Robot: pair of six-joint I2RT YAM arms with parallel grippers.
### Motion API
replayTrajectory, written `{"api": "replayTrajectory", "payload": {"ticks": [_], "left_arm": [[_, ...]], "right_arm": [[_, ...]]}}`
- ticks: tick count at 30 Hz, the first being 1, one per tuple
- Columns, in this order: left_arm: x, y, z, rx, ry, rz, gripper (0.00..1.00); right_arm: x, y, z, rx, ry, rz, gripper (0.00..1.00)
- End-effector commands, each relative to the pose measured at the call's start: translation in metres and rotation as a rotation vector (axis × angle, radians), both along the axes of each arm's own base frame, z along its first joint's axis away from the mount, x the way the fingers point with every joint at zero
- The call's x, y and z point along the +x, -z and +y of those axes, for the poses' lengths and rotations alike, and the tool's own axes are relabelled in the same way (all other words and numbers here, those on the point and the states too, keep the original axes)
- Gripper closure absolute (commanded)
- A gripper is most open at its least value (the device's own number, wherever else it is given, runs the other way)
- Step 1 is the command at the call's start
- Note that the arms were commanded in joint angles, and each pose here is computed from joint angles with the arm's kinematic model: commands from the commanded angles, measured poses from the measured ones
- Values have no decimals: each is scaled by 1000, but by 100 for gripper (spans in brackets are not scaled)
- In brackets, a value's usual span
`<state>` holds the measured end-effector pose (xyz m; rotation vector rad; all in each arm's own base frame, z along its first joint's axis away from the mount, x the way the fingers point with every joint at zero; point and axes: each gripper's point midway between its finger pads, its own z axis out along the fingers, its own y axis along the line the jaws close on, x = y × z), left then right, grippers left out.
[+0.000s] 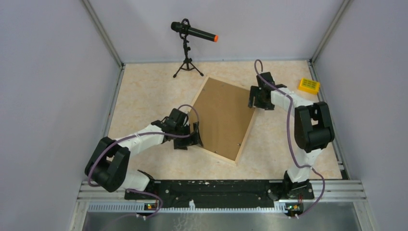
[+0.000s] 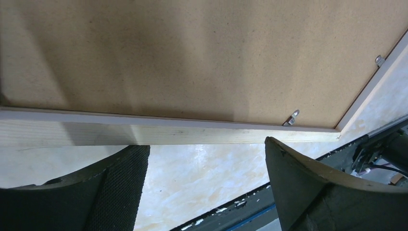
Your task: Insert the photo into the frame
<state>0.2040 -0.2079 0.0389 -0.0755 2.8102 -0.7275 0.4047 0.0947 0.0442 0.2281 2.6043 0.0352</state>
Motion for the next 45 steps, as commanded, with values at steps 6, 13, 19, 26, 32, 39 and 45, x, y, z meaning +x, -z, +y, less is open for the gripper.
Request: {"api": "replayTrajectory", "payload": {"ticks": [6,13,19,26,32,39,45], "left_arm": [[-2,-7,-1,-67,16,-96,1],[-11,1,-2,-81,17,-70,1],[5,3,2,4,34,-81,1],[24,-2,-5,9,43,-118,1],[51,-11,-10,-20,28,-104,1],[99,-6,16,37,-32,-42,1],[133,-17,22,30,-55,-61,1]], "right_arm": [[104,-75,1,9,-64,-244,15],[167,-54,42,165,-179,-230,16],[164,-28,58,242,-227,-175,18],[111,-10,53,292,-173,-91,29],[3,2,45,403,-40,-46,30],[-99,18,53,413,-86,-57,27],[-120,-4,56,406,-94,-85,23]]}}
